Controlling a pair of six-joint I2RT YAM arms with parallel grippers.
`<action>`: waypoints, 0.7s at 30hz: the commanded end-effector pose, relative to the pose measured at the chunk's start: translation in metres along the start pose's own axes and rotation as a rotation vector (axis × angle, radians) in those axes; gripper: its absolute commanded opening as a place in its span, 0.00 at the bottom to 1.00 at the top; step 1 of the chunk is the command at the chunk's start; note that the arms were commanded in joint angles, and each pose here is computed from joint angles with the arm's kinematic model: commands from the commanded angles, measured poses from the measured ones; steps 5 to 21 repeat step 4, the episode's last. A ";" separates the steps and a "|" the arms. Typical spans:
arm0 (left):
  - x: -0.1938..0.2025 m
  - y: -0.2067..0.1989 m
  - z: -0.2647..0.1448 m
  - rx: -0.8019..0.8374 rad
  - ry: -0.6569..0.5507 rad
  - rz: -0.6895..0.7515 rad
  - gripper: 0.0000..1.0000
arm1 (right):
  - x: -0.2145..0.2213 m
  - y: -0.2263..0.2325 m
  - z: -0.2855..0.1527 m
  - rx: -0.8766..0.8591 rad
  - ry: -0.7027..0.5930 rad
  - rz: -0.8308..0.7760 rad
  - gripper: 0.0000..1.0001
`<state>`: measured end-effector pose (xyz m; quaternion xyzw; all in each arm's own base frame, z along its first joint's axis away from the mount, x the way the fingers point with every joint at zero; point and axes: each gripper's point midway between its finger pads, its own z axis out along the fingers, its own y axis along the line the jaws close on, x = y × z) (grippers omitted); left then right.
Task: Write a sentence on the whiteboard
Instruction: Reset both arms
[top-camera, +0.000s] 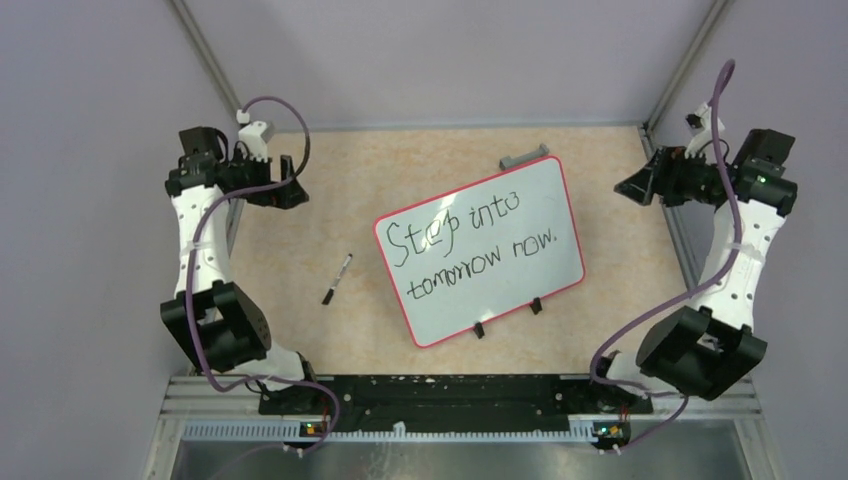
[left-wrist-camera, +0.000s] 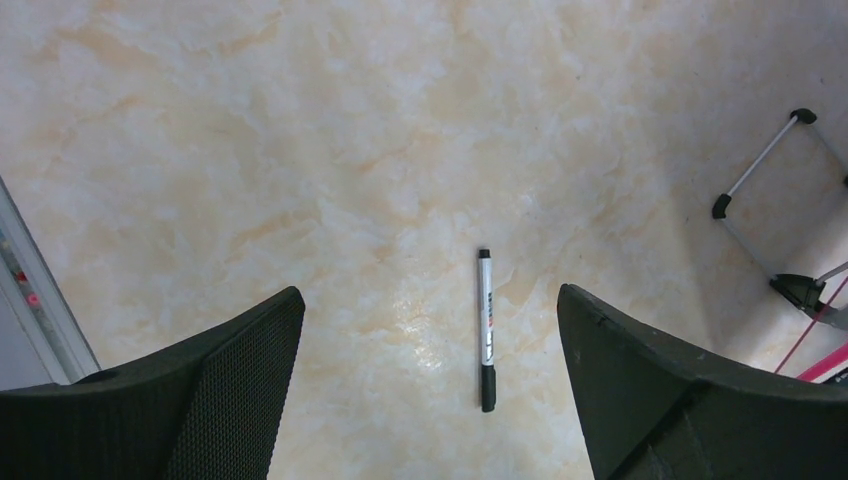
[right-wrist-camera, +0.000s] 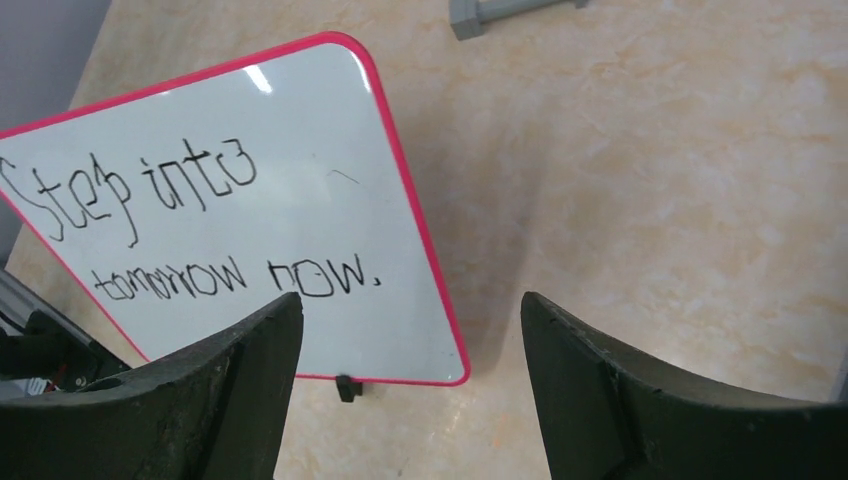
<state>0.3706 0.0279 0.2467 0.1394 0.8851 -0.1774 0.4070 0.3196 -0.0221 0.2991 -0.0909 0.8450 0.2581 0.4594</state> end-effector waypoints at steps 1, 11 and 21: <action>0.004 0.003 0.001 -0.041 -0.031 -0.027 0.99 | 0.010 -0.020 -0.003 0.019 0.008 -0.011 0.77; 0.009 0.004 0.001 -0.058 -0.031 -0.029 0.99 | 0.020 -0.025 0.001 0.021 0.024 0.001 0.77; 0.009 0.004 0.001 -0.058 -0.031 -0.029 0.99 | 0.020 -0.025 0.001 0.021 0.024 0.001 0.77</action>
